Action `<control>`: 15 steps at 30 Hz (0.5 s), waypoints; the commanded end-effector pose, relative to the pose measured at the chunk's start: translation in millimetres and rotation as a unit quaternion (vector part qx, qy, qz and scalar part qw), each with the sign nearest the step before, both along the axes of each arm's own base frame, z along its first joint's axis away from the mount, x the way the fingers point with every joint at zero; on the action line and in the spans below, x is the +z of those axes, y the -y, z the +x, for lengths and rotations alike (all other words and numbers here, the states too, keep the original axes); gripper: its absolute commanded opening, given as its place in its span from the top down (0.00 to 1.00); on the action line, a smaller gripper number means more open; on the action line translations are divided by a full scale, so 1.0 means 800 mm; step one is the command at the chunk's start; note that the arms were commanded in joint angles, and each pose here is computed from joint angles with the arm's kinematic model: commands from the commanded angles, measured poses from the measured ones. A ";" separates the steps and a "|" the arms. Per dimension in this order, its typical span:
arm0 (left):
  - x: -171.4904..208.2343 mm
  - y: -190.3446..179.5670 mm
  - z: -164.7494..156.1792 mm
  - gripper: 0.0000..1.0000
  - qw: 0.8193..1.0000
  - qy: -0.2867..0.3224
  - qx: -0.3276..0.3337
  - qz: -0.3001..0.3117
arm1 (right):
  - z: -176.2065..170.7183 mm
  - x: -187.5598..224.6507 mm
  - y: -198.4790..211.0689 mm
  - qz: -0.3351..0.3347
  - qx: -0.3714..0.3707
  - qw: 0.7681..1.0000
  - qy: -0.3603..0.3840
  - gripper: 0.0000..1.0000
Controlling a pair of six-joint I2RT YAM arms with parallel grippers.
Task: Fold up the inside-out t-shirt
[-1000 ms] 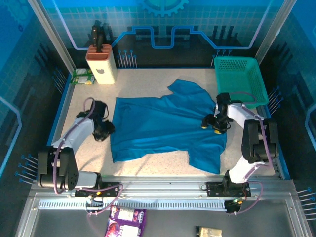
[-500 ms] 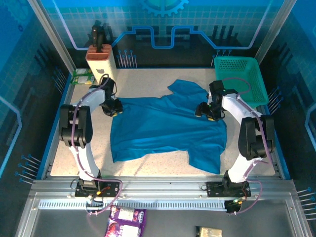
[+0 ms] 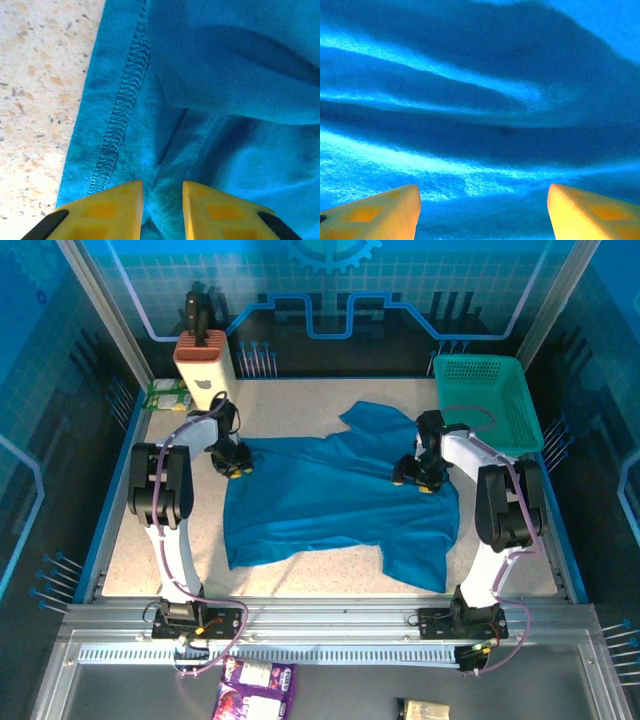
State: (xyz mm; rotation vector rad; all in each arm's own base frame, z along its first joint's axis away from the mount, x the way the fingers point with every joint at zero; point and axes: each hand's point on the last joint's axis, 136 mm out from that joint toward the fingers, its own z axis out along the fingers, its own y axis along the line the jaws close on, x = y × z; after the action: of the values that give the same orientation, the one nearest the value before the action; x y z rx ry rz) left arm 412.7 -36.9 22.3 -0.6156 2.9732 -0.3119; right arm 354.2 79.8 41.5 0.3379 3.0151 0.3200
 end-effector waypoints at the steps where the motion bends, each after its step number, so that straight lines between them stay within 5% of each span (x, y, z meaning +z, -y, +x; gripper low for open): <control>1: -0.004 0.006 0.001 0.74 1.000 -0.010 -0.015 -0.015 | -0.009 -0.019 0.005 -0.006 -0.003 1.000 -0.020 0.31; 8: 0.023 -0.001 0.016 0.99 1.000 0.026 -0.016 0.001 | -0.018 -0.036 0.015 -0.012 -0.019 0.999 -0.038 0.31; 15: 0.069 -0.024 0.007 1.00 0.998 0.036 -0.017 0.045 | -0.023 -0.043 0.029 -0.015 -0.040 0.998 -0.045 0.31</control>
State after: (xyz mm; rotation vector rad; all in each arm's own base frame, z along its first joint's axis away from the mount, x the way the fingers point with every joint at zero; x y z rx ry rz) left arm 420.2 -31.7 42.1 -0.5574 2.9496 -0.2692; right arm 345.6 70.1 20.1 0.4050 3.0495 0.3094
